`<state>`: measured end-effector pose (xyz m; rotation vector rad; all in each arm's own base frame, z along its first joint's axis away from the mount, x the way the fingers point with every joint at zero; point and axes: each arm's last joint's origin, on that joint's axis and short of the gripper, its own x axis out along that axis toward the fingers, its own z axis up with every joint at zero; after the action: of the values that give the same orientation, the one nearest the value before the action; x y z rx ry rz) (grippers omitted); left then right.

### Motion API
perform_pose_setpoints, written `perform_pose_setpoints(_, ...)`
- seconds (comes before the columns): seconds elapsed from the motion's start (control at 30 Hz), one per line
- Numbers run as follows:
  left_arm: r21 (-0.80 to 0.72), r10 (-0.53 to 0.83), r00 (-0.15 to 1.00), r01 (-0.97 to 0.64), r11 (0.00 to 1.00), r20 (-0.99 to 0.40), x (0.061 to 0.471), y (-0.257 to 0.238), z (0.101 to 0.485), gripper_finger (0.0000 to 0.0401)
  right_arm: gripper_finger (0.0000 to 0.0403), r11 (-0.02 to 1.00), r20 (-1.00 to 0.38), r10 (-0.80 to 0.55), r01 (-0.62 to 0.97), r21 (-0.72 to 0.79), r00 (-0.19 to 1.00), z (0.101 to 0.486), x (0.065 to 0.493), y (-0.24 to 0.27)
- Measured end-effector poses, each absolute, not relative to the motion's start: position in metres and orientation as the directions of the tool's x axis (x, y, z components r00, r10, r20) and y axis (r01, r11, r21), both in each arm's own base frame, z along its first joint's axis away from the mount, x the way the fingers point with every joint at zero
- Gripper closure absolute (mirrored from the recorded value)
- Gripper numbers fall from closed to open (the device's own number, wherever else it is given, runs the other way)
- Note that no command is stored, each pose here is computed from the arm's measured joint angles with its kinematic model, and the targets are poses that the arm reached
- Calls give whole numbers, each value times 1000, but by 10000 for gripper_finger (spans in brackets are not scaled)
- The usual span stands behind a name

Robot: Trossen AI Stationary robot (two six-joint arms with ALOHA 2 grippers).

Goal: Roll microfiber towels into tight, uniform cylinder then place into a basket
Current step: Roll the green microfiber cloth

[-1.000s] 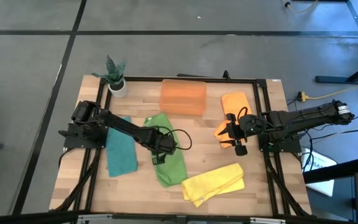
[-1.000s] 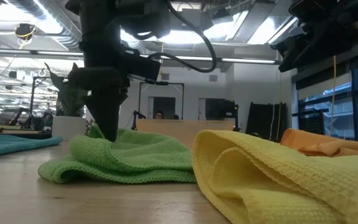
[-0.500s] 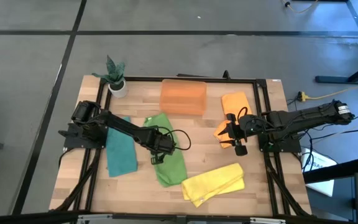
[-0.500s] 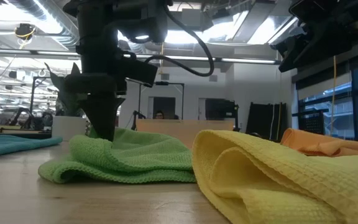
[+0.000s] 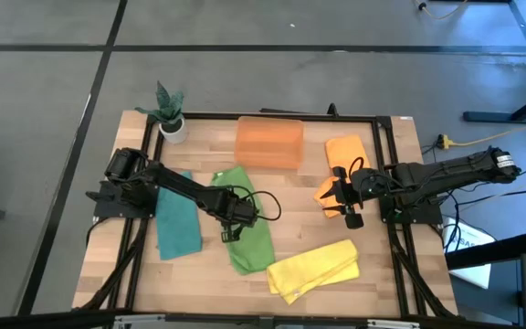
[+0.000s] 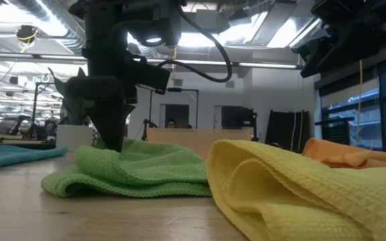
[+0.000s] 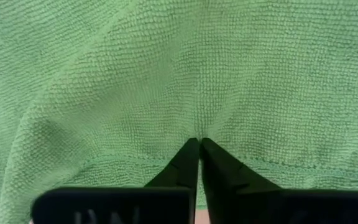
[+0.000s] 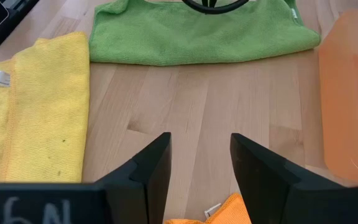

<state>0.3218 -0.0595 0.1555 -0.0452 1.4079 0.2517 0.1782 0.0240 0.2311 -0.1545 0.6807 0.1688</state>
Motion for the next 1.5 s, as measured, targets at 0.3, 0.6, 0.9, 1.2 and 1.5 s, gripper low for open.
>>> perform_pose_setpoints(0.3, 115, 142, 126, -199, 973, -982, 322, -60, 157, 401, 237, 975, -636, 104, -205, -87, 764, 231, 178, 24)
perform_pose_setpoints(0.6, 104, 117, 40, -234, 967, -992, 320, -64, 174, 401, 237, 975, -636, 104, -205, -87, 764, 231, 178, 24)
perform_pose_setpoints(0.9, 83, 84, -9, -254, 963, -996, 314, -73, 176, 401, 237, 975, -636, 104, -205, -87, 764, 231, 178, 24)
perform_pose_setpoints(1.2, 75, 81, 12, -270, 960, -997, 316, -75, 175, 394, 237, 975, -636, 104, -205, -86, 764, 231, 178, 24)
perform_pose_setpoints(1.5, 25, 31, 13, -302, 953, -999, 316, -77, 175, 352, 237, 975, -636, 104, -205, -86, 764, 231, 178, 24)
